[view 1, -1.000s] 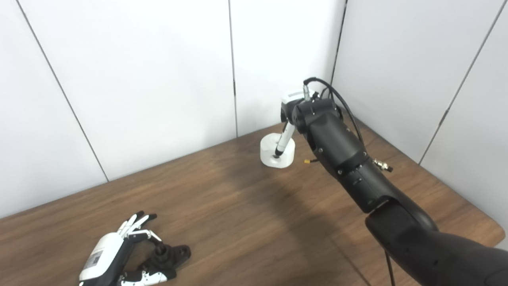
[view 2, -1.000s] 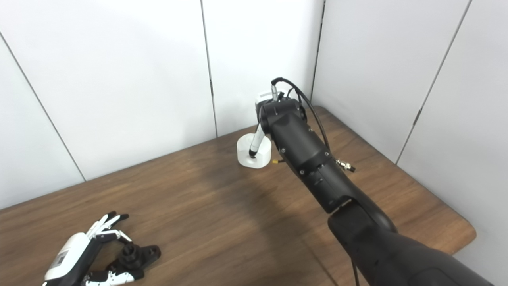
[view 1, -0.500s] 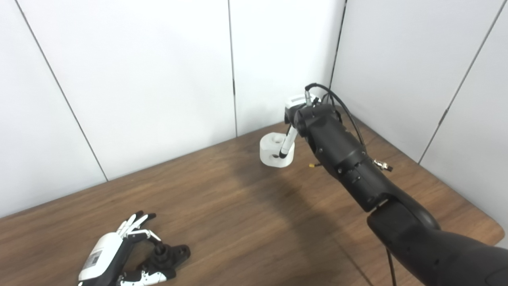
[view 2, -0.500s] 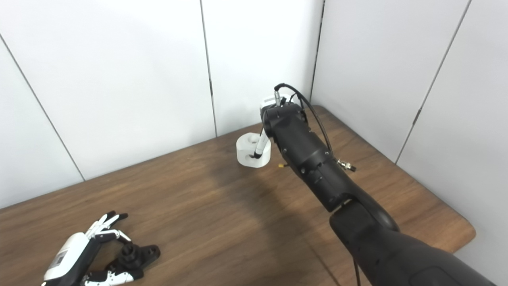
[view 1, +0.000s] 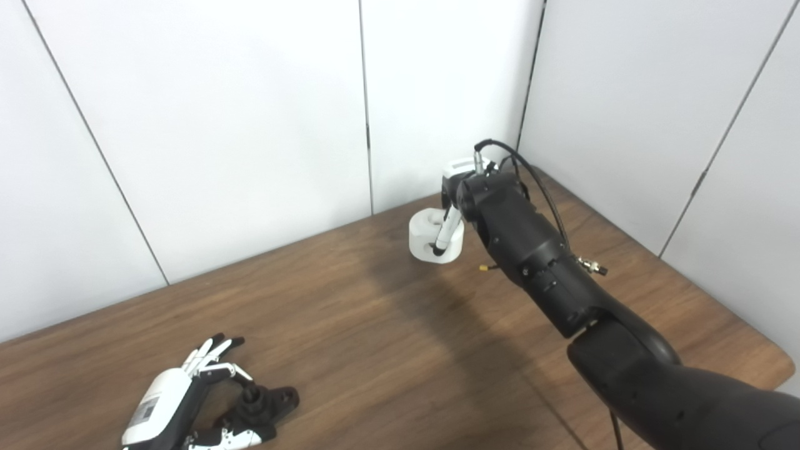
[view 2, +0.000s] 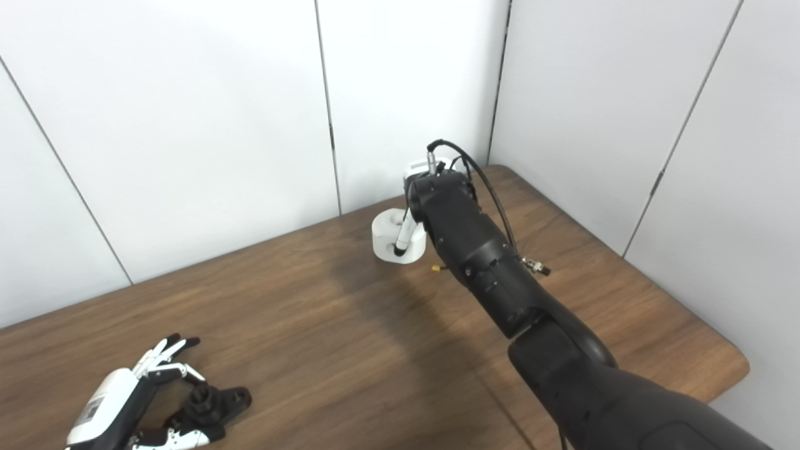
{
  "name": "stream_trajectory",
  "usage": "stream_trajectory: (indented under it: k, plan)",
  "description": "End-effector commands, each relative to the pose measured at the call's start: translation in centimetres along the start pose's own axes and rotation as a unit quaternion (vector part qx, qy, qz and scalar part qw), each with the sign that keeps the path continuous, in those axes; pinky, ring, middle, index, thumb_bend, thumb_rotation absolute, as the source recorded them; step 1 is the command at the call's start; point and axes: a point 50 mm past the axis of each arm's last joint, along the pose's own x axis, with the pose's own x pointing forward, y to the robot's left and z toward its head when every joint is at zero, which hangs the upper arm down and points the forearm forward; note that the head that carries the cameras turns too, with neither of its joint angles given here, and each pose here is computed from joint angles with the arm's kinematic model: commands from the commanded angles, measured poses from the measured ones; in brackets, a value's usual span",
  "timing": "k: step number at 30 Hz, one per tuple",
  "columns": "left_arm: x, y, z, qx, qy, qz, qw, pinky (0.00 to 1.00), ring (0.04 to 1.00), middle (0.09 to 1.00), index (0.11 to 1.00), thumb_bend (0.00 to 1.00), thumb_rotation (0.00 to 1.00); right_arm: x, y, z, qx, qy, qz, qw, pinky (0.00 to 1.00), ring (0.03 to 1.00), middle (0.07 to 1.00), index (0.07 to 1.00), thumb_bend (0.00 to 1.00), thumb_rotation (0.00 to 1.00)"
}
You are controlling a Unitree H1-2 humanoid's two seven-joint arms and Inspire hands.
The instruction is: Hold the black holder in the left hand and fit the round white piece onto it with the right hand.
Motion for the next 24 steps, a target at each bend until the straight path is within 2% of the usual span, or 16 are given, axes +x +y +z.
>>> stream_trajectory:
  k: [1,8,12,13,14,15,16,20,24]
  plan:
    - [-4.1,-3.4,-3.2,0.009,0.089,-0.077,0.993,1.0,1.0,0.928,0.483,0.52,0.05,-0.5,-3.6,-0.3,0.011,0.008,-0.058,0.998,1.0,1.0,1.0,0.776,0.99,0.4]
    - [-4.3,-3.5,-2.9,0.007,0.088,-0.079,0.993,1.0,1.0,0.928,0.483,0.52,0.05,-0.2,-3.3,0.5,0.007,-0.003,-0.053,0.999,0.99,1.0,1.0,0.756,0.98,0.42]
    - [-4.3,-3.5,-2.8,0.008,0.089,-0.079,0.993,1.0,1.0,0.927,0.483,0.52,0.06,-0.2,-3.1,0.8,0.011,-0.01,-0.062,0.998,0.97,1.0,1.0,0.738,0.97,0.39]
    - [-4.4,-3.5,-2.8,0.007,0.089,-0.078,0.993,1.0,1.0,0.927,0.483,0.52,0.05,-0.2,-3.0,0.9,0.01,-0.012,-0.07,0.997,0.98,1.0,1.0,0.732,0.94,0.37]
    - [-4.4,-3.6,-2.9,0.006,0.089,-0.078,0.993,1.0,1.0,0.927,0.483,0.52,0.05,-0.1,-2.9,0.9,0.007,-0.016,-0.083,0.996,0.97,0.993,0.976,0.685,0.91,0.32]
    - [-4.4,-3.6,-2.9,0.006,0.089,-0.078,0.993,1.0,1.0,0.927,0.483,0.52,0.05,-0.1,-2.7,0.9,0.004,-0.022,-0.1,0.995,0.97,0.977,0.939,0.612,0.82,0.27]
    - [-4.4,-3.6,-2.9,0.007,0.089,-0.078,0.993,1.0,1.0,0.927,0.483,0.52,0.05,0.0,-2.4,0.8,0.004,-0.028,-0.121,0.992,0.97,0.949,0.882,0.525,0.62,0.19]
    - [-4.5,-3.6,-2.8,0.004,0.089,-0.076,0.993,1.0,1.0,0.927,0.483,0.52,0.05,0.5,-1.1,0.7,0.006,-0.04,-0.193,0.98,0.98,0.896,0.795,0.485,0.53,0.14]
    - [-4.6,-3.5,-2.8,0.003,0.089,-0.076,0.993,1.0,1.0,0.929,0.483,0.52,0.05,0.8,-0.2,0.8,0.006,-0.049,-0.231,0.972,1.0,0.881,0.773,0.483,0.52,0.14]
